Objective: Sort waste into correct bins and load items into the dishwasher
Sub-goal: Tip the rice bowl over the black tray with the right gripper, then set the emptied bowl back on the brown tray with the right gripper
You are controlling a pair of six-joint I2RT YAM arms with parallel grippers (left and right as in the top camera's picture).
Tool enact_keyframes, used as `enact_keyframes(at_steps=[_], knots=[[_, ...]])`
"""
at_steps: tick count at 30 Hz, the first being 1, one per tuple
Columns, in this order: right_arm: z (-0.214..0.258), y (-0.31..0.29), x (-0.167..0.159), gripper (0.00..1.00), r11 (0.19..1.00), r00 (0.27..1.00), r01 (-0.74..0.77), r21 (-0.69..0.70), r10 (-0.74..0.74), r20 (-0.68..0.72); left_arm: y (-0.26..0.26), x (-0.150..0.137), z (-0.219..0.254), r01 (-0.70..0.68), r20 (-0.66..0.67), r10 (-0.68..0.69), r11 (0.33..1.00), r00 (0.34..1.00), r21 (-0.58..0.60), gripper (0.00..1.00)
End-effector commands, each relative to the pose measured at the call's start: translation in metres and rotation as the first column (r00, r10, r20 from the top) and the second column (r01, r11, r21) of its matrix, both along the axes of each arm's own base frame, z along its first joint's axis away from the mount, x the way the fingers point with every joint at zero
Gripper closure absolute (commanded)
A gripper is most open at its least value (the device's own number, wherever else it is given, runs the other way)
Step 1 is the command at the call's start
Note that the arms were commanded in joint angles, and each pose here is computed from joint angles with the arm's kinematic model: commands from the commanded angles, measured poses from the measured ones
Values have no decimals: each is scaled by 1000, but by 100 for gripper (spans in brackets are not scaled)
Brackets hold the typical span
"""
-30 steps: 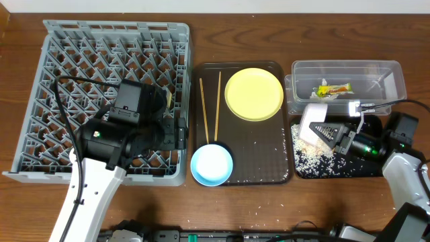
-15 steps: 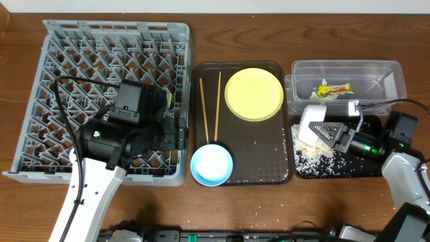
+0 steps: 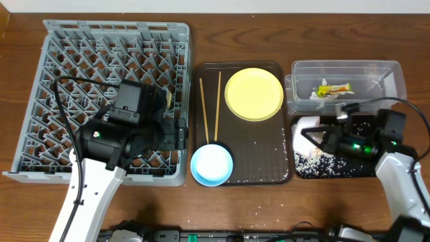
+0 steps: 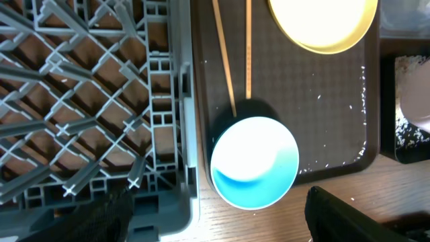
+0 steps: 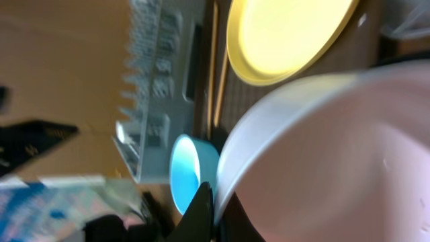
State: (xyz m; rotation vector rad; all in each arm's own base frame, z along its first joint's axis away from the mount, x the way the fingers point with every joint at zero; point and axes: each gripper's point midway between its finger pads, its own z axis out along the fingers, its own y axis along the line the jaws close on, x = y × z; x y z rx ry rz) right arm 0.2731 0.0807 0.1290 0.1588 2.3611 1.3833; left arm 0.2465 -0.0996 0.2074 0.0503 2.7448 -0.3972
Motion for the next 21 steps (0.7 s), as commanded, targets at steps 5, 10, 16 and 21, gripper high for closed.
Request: enact_keyframes(at_steps=[5,10,16,21], knots=[[9,43,-8,99,883,989,-107,-457,141,41,-1,5,17,5,90,-3,1000,996,-17,17],[-35,69,-29,99,701,990,-129,-701,127,-55,-4,16,19,-27,111,31,999,993,-42,18],[-68,114,-39,99,598,966,-207,-774,250,-66,-7,28,12,-31,101,35,999,994,-38,18],[-58,118,-33,56,623,978,-171,-763,201,-55,-10,41,2,-29,92,32,999,995,-34,18]])
